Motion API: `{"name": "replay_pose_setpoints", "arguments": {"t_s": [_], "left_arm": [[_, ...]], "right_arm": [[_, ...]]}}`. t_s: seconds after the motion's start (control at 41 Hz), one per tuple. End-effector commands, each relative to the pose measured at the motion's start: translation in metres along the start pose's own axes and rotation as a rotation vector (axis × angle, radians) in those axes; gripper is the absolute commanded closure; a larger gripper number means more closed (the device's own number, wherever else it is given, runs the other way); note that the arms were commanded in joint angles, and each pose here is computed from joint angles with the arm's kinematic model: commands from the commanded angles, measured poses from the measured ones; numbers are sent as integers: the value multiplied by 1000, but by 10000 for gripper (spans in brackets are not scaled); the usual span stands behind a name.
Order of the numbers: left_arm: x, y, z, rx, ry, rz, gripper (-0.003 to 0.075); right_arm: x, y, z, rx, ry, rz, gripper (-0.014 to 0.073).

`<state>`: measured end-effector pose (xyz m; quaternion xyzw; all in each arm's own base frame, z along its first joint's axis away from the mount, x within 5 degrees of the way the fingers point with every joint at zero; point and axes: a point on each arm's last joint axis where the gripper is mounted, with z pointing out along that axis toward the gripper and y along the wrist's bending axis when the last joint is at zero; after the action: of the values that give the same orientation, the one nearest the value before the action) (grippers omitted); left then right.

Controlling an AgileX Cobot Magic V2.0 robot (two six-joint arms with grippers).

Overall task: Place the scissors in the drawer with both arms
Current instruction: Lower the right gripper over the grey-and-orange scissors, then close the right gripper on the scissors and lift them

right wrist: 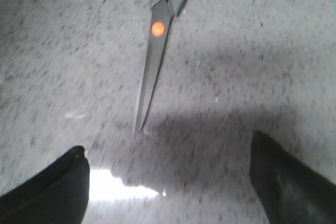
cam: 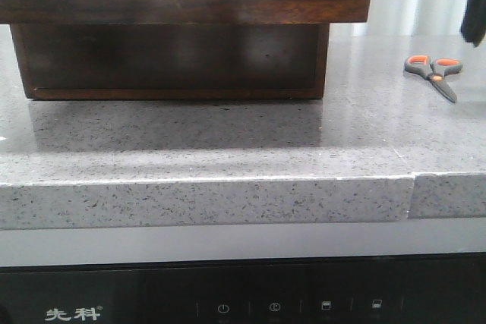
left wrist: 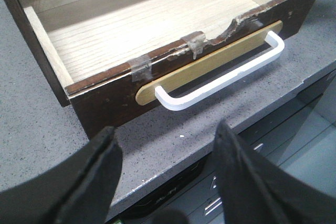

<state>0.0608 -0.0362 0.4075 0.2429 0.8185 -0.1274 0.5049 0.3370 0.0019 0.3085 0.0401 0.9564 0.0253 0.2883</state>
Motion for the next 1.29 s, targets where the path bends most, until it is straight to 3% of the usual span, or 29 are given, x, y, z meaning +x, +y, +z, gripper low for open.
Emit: {"name": "replay_pose_setpoints", "arguments": {"t_s": [0.0, 0.488, 1.024, 1.146, 1.268], "left_arm": [[-14, 0, -6, 5, -104, -8, 356], [-14, 0, -6, 5, -104, -8, 356], [-14, 0, -6, 5, -104, -8, 356], [-14, 0, -6, 5, -104, -8, 356], [-14, 0, -6, 5, -104, -8, 356]], "right_arm": [[-26, -1, -3, -4, -68, 11, -41], [-72, 1, 61, -1, -20, 5, -41], [-71, -1, 79, 22, 42, -23, -36], [-70, -2, 80, 23, 61, -27, 51], [-69, -2, 80, 24, 71, -26, 248]]}}
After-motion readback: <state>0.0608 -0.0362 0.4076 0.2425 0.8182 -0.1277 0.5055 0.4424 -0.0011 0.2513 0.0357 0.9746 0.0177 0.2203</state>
